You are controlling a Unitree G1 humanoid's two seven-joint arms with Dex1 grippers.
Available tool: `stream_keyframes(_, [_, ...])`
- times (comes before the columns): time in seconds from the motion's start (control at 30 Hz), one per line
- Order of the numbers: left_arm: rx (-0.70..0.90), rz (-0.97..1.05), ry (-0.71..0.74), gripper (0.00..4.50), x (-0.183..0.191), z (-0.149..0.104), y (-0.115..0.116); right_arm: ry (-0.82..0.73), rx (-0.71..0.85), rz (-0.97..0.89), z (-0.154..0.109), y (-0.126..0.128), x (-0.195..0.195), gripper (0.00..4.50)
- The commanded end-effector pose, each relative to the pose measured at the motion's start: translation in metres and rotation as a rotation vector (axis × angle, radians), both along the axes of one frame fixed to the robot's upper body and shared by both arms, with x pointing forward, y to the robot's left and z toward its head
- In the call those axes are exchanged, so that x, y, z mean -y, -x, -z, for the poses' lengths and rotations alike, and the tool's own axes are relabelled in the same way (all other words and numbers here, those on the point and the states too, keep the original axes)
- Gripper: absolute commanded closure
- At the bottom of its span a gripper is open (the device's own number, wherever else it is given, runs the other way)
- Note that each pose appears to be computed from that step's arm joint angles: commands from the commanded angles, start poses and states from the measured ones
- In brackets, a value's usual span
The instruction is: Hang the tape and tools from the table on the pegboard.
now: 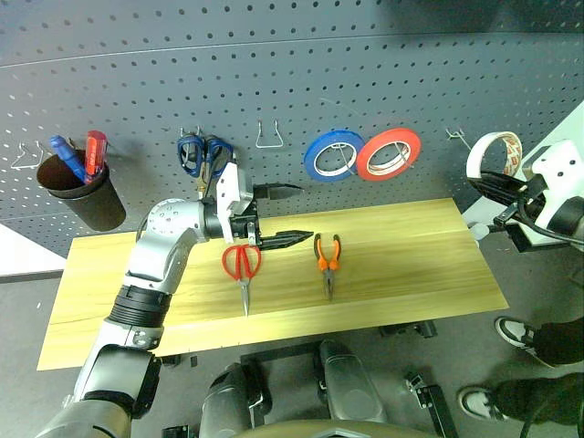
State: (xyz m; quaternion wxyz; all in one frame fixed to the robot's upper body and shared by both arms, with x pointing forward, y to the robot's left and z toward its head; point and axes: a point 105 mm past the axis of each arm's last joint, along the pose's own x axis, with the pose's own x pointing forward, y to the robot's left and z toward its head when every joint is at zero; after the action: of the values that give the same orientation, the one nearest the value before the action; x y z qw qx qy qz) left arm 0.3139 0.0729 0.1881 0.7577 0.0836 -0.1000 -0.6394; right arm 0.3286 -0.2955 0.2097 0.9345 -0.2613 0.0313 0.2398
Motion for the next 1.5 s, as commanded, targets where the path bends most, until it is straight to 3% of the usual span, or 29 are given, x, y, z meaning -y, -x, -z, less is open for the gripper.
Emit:
stream_keyframes(0.03, [0.066,0.001,0.076,0.14,-0.002,-0.027,0.003,0.020,0.016,-0.029,-0.002,-0.007,-0.003,4.46])
stream_keyframes(0.2, [0.082,-0.022,0.077,0.14,-0.003,-0.032,-0.001,0.021,0.019,-0.019,0.007,-0.026,-0.004,4.46])
stream_keyframes(0.33, [0.095,-0.045,0.075,0.14,-0.005,-0.033,-0.003,0.107,0.039,0.028,0.015,-0.053,-0.007,4.46])
stream_keyframes(0.6, [0.089,-0.073,0.057,0.14,-0.007,-0.027,-0.003,0.120,0.059,0.032,0.012,-0.074,-0.016,4.46])
stream_keyframes(0.87, [0.079,-0.094,0.049,0.14,-0.010,-0.022,0.000,0.145,0.109,0.050,-0.004,-0.077,-0.011,2.03])
stream_keyframes(1.07, [0.053,-0.114,0.040,0.14,-0.013,-0.015,0.003,0.091,0.013,-0.094,-0.019,-0.044,-0.018,0.15])
stream_keyframes(1.23, [0.015,-0.151,0.008,0.14,-0.018,-0.001,0.006,0.051,-0.122,-0.178,-0.015,-0.018,-0.032,0.15])
stream_keyframes(1.5, [-0.067,-0.257,-0.090,0.14,-0.036,0.031,0.011,-0.079,-0.386,-0.228,0.027,0.010,-0.070,0.15])
